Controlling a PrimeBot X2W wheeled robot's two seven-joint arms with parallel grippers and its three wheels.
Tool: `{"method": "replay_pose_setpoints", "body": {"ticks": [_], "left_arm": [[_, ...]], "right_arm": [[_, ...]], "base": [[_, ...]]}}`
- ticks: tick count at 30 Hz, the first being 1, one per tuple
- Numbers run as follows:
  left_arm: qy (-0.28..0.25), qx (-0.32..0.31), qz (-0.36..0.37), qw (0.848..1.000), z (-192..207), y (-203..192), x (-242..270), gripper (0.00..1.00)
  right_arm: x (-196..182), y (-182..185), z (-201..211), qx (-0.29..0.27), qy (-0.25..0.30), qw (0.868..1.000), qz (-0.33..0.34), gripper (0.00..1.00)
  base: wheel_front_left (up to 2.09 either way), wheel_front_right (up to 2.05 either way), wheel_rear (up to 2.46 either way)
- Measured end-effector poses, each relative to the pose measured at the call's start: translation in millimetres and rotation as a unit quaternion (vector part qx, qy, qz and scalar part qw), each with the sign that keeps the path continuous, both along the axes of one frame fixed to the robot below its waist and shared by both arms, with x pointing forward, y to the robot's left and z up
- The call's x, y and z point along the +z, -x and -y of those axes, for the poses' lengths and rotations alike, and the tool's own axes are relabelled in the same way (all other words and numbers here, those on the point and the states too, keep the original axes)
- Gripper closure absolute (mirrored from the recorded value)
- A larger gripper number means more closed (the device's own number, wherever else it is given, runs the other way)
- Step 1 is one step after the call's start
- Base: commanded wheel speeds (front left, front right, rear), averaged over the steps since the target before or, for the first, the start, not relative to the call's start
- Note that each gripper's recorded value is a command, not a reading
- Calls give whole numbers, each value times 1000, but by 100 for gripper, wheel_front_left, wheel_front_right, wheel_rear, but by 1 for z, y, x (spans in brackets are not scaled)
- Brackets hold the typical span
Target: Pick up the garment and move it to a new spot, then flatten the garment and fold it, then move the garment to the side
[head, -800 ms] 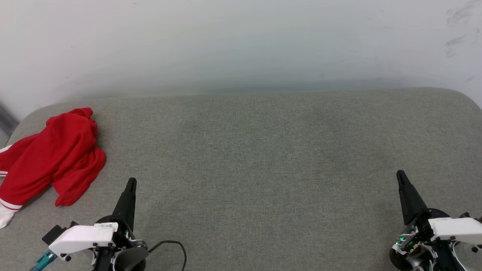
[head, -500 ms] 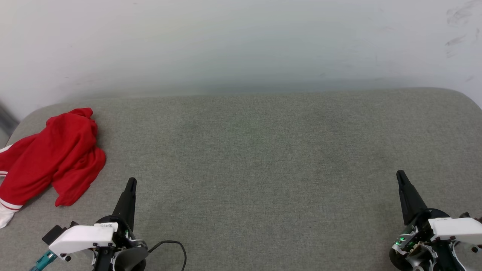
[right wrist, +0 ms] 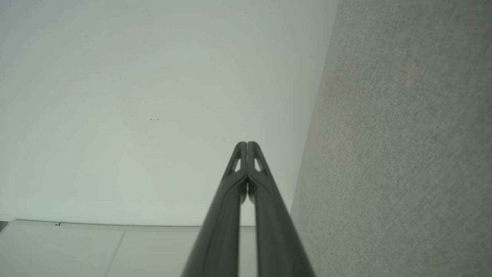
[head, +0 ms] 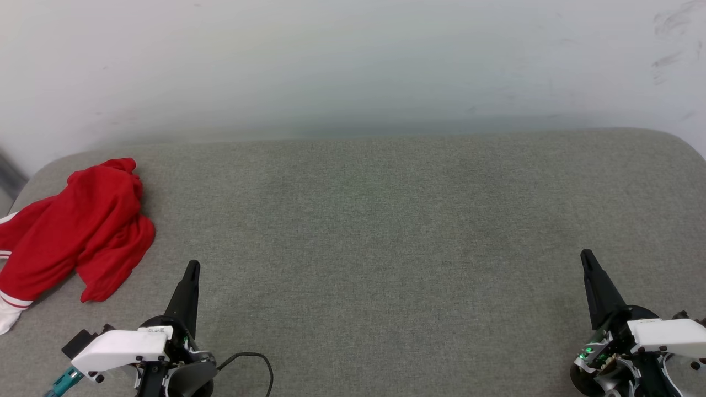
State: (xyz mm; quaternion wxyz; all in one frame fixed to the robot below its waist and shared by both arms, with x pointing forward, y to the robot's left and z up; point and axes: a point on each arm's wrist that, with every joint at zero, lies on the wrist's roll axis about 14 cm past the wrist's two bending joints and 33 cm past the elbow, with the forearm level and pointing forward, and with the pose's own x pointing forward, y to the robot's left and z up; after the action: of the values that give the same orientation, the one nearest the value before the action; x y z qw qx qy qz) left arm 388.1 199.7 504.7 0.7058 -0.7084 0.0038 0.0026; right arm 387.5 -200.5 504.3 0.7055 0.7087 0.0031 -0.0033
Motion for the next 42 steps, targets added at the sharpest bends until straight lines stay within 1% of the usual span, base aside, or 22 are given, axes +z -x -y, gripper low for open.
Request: {"method": "replay_pose_setpoints", "body": {"ticks": [42], "left_arm": [[0,0,0,1000,0,0,0,100]], "right_arm": [[0,0,0,0,0,1000,0,100]], "base": [[0,0,0]]}}
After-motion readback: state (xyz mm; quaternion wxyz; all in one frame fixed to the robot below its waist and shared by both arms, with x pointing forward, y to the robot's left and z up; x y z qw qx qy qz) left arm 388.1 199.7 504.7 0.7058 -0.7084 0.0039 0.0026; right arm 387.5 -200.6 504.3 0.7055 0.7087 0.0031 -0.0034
